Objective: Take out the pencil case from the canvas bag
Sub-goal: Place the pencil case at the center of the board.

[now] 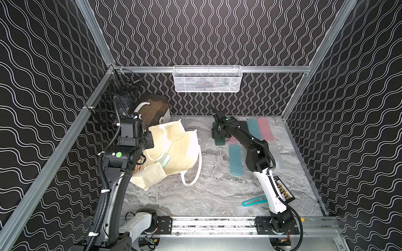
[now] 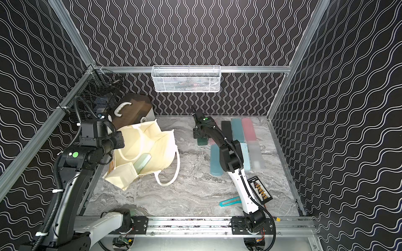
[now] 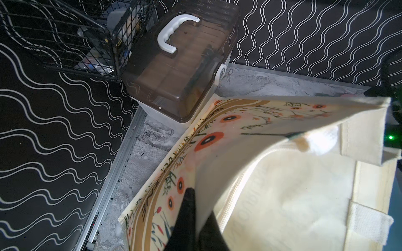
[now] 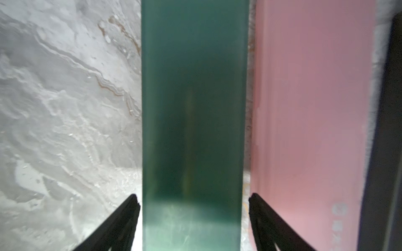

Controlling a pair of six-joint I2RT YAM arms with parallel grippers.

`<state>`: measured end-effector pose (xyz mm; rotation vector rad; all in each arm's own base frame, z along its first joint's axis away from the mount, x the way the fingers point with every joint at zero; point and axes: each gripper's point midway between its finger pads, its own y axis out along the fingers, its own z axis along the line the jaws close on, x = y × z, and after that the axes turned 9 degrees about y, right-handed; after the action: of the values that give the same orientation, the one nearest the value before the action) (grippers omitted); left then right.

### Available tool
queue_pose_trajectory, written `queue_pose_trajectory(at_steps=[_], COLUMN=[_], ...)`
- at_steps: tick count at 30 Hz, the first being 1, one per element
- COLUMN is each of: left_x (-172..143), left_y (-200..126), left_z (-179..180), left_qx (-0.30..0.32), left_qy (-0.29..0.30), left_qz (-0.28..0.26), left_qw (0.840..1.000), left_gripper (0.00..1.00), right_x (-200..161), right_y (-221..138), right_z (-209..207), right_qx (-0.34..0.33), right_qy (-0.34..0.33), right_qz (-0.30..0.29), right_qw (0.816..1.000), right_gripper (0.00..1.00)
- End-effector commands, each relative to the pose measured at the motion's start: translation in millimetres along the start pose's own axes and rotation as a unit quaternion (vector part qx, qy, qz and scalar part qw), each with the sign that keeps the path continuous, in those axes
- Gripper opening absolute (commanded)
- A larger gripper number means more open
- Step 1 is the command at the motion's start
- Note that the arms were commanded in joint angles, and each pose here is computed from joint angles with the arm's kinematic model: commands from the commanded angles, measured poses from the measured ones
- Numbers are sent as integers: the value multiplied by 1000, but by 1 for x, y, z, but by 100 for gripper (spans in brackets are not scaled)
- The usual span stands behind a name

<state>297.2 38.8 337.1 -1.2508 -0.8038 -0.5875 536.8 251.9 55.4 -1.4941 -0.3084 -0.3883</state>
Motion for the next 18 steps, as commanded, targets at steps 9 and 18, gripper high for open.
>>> queue_pose_trajectory(at_steps=[9,18], left_x=[39,61], left_y=[13,23], left_z=[-51,-97], left_qx=[-135,-256], left_qy=[-19,-7], left_qz=[-52,-95], left_qw=[989,962], left_gripper=[0,0], right_x=[18,-19], right_y=[-150,-216], right_z=[-12,-51], right_qx=[88,103], right_qy=[64,113], right_qz=[-117,-176], right_qw=[987,973], right_gripper=[82,91])
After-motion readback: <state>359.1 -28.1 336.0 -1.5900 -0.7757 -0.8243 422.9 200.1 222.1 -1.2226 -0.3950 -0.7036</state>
